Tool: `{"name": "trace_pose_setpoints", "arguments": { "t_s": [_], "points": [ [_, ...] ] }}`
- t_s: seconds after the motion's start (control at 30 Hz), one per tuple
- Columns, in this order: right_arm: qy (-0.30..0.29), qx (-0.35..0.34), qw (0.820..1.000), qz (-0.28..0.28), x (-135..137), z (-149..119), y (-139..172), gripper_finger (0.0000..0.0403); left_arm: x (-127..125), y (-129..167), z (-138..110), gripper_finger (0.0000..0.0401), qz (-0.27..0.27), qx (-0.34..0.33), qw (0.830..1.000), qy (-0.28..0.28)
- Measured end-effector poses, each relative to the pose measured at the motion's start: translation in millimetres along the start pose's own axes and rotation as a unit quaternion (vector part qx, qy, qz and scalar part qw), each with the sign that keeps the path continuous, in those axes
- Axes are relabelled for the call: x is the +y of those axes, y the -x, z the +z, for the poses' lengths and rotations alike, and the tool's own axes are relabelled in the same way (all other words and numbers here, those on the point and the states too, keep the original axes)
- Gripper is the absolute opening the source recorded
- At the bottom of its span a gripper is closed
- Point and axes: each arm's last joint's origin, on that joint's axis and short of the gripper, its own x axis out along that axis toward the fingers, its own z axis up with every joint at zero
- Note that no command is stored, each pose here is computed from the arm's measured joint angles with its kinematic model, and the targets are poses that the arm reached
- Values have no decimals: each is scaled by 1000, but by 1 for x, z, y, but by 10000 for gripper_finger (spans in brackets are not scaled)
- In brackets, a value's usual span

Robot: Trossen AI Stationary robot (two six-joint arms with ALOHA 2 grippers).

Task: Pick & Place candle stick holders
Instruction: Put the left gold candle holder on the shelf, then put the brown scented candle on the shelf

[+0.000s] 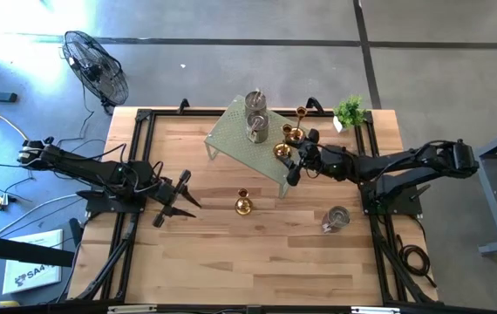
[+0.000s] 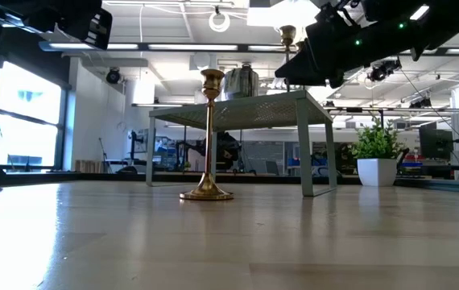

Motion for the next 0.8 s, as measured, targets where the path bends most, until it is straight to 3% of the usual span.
{"name": "trace_pose_setpoints", "arguments": {
  "t_s": [0.17, 0.4, 0.57, 0.8],
  "points": [
    [5, 3, 1000, -2, 9, -1, 4, 252, 0, 0, 0, 143, 0, 1, 1000, 4],
    [43, 8, 996, -72, 20, 3, 22, 250, 0, 0, -1, 143, 0, 4, 1000, 9],
    [48, -15, 994, -93, 27, 14, 41, 250, 0, 0, -1, 143, 0, 4, 1000, 10],
    [52, -29, 997, -55, 42, 23, 76, 249, 0, 0, -1, 143, 0, 4, 1000, 15]
  ]
}}
